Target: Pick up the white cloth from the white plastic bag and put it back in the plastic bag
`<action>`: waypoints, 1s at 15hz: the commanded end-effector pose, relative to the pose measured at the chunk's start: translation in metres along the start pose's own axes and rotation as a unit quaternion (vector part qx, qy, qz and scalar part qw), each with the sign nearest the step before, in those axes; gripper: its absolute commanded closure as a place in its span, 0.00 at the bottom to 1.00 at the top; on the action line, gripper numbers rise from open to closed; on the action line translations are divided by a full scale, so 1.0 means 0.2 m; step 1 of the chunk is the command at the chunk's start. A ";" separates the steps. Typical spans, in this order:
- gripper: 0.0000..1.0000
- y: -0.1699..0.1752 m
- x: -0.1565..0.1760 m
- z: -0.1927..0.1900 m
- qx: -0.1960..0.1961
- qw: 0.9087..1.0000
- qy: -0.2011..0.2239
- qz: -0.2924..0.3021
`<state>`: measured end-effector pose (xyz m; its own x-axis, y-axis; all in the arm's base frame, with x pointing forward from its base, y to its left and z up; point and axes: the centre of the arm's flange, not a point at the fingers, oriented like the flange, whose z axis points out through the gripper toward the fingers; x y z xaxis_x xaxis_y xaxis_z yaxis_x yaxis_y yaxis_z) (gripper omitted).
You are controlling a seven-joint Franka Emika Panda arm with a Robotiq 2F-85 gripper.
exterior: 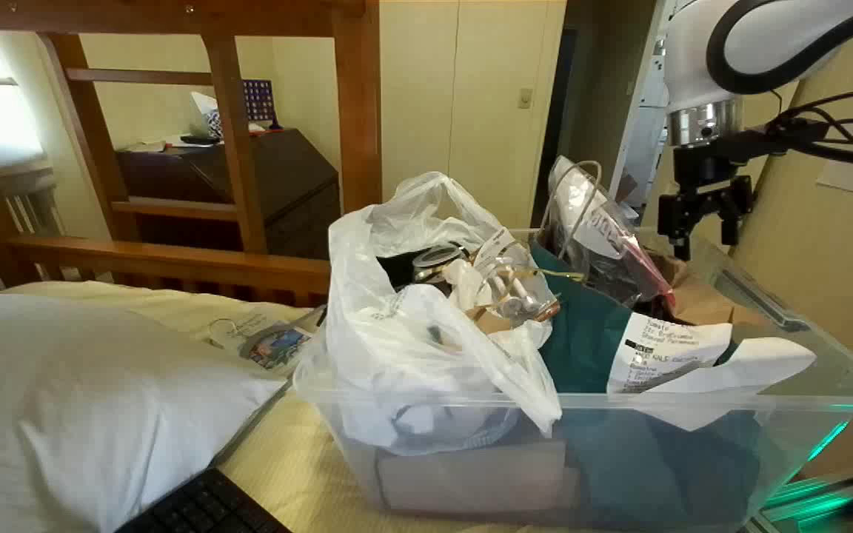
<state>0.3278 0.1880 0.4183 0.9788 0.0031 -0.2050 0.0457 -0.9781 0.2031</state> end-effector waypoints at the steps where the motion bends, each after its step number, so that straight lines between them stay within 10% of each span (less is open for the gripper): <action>1: 0.00 0.00 0.00 0.00 0.000 1.000 0.000 0.000; 10: 0.00 -0.01 -0.07 -0.15 -0.003 1.000 0.014 0.022; 15: 0.00 -0.22 -0.31 -0.55 -0.016 0.993 0.113 -0.025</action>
<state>0.3134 0.2155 0.4812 0.9949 0.0284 -0.0970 0.0469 -0.9799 0.1940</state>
